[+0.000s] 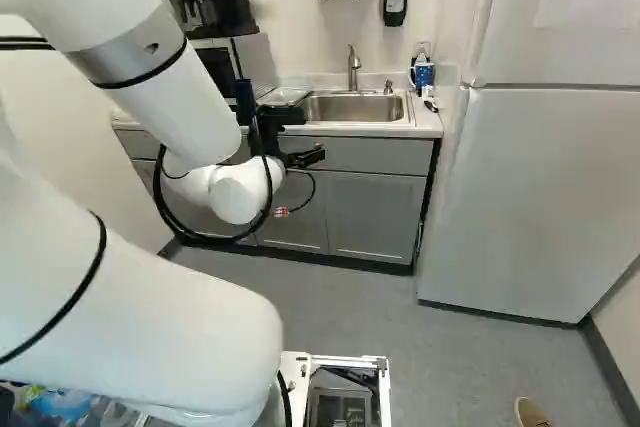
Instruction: Rinse the cup and place it in the tray
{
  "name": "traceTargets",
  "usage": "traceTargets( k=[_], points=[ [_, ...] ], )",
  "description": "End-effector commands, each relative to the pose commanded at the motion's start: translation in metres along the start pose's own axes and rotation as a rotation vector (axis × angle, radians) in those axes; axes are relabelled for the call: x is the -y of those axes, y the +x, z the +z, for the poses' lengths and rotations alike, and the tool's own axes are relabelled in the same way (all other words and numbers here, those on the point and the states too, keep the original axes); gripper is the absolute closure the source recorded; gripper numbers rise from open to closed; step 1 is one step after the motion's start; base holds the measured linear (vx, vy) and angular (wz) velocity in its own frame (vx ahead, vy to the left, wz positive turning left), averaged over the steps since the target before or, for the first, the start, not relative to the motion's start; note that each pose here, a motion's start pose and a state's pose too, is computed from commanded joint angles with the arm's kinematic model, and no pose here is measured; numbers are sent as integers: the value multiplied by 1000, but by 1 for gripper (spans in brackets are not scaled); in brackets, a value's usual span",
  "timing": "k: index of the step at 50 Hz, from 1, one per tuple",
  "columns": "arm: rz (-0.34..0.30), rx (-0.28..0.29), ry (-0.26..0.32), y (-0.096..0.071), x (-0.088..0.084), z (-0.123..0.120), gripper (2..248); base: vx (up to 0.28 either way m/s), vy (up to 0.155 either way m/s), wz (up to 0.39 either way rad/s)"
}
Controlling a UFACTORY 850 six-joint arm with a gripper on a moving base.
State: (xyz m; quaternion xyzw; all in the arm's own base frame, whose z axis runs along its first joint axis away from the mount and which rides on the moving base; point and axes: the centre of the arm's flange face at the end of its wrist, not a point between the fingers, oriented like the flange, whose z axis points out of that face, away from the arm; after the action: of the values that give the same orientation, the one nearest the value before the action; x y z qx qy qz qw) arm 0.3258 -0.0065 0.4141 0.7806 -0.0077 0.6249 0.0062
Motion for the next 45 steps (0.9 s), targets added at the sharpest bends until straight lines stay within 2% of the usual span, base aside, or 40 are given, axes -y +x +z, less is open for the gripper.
traceTargets(
  k=[45],
  points=[
    [0, -101, -2, 54, -1, 26, 3, 0, 0, 0]
  ],
)
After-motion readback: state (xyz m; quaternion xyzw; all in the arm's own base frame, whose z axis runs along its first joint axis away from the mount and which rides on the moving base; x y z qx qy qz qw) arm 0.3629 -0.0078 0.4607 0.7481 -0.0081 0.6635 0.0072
